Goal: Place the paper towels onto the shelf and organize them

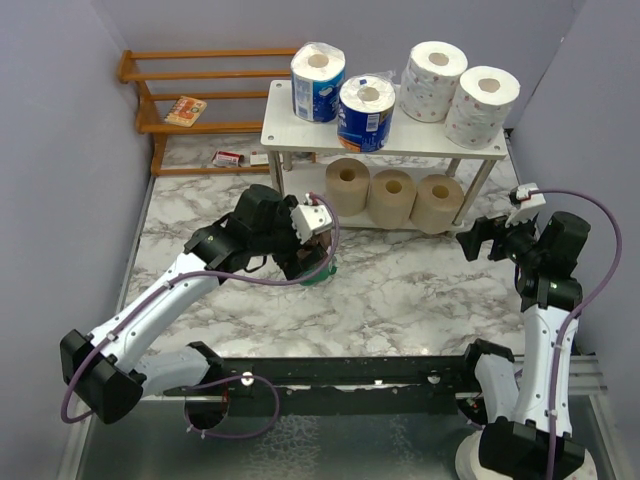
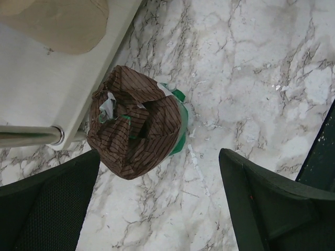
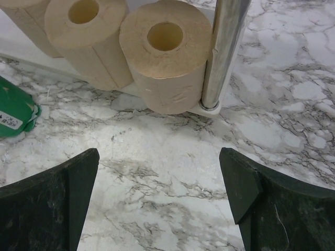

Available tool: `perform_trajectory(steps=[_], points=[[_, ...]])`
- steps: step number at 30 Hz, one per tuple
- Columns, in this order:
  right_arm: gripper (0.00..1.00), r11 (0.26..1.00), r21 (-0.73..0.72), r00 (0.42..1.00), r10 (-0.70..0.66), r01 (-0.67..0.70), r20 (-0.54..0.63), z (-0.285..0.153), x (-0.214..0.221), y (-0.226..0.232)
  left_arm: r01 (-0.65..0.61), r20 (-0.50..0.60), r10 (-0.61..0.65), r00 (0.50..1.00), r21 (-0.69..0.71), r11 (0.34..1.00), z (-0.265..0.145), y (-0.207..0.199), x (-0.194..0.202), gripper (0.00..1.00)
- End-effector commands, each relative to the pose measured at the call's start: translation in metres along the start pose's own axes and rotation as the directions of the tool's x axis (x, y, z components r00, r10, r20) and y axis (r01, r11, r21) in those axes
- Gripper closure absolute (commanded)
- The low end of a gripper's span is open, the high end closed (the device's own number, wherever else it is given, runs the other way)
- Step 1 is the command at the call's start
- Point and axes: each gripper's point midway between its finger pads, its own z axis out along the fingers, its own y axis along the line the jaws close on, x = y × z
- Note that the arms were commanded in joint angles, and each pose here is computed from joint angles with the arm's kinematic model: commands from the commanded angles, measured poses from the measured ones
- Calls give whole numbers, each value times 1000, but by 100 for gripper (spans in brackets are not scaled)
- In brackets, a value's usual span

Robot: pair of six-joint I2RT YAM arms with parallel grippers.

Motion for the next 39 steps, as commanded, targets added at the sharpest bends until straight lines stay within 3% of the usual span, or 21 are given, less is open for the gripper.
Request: perform_trajectory(steps=[1,10,25,31,39], points=[[0,999,-26,1000,-18,19,12,0,-2,3,-107,-36,107,994,-4,994,2,1,6,1],[0,1000,-12,1000,-6,6,-1,3,1,-1,-127,-126,115,985,-93,988,25,20,24,1],[0,1000,-16,1000,-25,25,17,-2,-2,2,-157,-216,138,967,-71,985,53,11,49,1],[0,999,-15,999,-34,35,25,-3,-4,3,-194,-235,161,959,-124,973,59,24,49,1],[0,999,-19,999,-37,37,30,-4,-4,4,-211,-295,160,942,-150,966,67,31,68,12]])
